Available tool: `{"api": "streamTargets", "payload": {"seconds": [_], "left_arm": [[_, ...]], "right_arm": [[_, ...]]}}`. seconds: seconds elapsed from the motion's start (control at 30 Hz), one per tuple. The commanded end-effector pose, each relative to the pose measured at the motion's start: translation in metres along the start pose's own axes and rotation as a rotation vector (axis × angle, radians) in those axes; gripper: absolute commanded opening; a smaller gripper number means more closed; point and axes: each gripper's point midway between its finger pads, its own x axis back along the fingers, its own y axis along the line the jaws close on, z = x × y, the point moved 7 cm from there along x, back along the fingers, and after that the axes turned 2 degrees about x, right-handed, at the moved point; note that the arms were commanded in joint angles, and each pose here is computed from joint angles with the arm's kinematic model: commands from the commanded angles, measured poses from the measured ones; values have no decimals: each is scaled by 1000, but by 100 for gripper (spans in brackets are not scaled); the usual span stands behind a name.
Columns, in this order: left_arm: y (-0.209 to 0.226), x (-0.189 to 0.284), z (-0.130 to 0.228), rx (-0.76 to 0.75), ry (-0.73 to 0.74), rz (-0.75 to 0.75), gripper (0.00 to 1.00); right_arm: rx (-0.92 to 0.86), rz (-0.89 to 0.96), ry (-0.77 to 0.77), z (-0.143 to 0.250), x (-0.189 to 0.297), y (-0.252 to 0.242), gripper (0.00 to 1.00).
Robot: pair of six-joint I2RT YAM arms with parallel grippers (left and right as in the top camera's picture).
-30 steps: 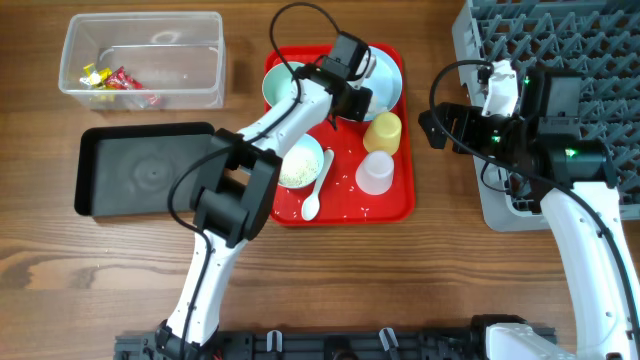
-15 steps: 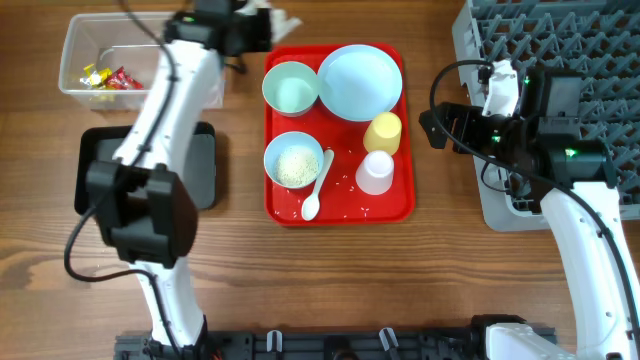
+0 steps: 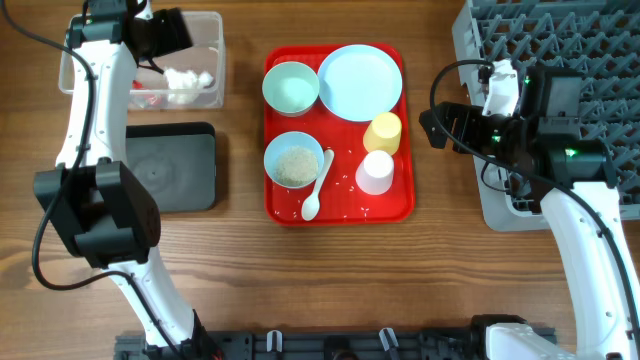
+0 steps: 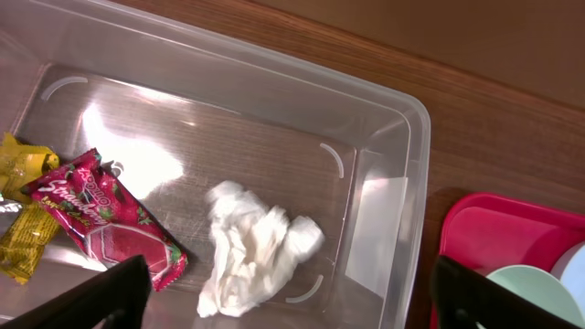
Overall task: Sort waste into correct bins and load items into the dishwasher rack
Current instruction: 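Drop the tissue into the clear bin with the left gripper, then grasp the rim of the blue rice bowl with the left gripper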
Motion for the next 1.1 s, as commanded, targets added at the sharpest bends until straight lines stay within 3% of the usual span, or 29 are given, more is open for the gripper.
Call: {"api": "streamTargets", "payload": {"seconds": [0.0,0.3,0.5,0.63,0.83,0.97,1.07], "left_arm": [[-3,-7,5,-2,26,1,100],[-86,-4,56,-142,206,143,100],[-159,15,131,-376,423,184,100],[-192,21,188,-428,551,174,95],[-203,6,271,-490,678,119,87],[-205,5,287,-521,697,119,82],[-209,6,289,-530,686,129,71]], "right_arm": [[-5,11,-8,-5,0,0,100],[-5,12,-9,-5,0,0,100],[-5,19,-10,-5,0,-1,100],[-5,20,-10,-5,0,-1,100],[-7,20,-3,-4,0,-1,100],[-8,20,-2,-3,0,-1,100],[-9,20,-2,-3,0,-1,100]]}}
